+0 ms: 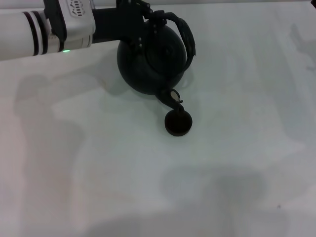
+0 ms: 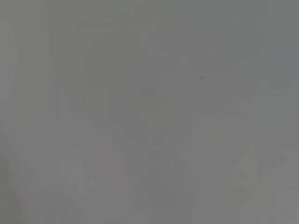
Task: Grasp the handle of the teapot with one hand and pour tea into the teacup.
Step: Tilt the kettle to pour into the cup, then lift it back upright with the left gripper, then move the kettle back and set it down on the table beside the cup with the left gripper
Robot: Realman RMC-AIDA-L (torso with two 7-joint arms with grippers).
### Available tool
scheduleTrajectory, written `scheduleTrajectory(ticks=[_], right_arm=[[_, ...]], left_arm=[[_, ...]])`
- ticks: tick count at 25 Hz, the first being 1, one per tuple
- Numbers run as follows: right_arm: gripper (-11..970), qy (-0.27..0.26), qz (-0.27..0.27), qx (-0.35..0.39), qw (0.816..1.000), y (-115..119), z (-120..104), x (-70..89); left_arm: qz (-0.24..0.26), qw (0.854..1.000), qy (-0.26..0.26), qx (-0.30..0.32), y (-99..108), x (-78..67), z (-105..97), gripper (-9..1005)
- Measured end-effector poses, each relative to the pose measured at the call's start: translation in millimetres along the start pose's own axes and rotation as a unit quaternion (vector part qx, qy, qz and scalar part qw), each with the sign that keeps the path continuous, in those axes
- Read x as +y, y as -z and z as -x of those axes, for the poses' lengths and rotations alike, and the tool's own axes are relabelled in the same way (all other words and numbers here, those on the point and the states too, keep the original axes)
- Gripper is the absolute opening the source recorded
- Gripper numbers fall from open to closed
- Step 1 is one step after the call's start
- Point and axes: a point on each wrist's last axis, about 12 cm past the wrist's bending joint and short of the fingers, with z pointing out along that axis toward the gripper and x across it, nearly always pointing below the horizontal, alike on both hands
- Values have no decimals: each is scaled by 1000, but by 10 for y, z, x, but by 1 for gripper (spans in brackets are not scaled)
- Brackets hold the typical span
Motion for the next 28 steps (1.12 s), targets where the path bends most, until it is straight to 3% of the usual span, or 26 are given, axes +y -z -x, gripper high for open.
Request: scheduleTrajectory(ticks=[9,15,20,25,26,27,28], right_arm=[[842,0,-1,1,1000,3,-1,-7],[842,2,-3,2,1000,-13,11,-14],[842,4,-6,-2,1000,-44,46,-22],[841,4,-13,-6,1000,-94,91,-23],[841,8,-15,-7,1000,-118,119,-35],[841,8,-15,-7,1000,-118,119,-35],[841,10,-16,-9,1000,-132,138,-39]], left_arm=[[28,999,34,-14,35,-43,-35,104],[95,990,91,-42,182,-88,-130,104],[194,960,181,-93,366,-243,-247,102],[323,896,258,-159,620,-486,-339,103],[365,872,275,-176,697,-614,-356,103],[365,872,275,-176,697,-614,-356,103],[384,858,287,-187,727,-666,-353,103]])
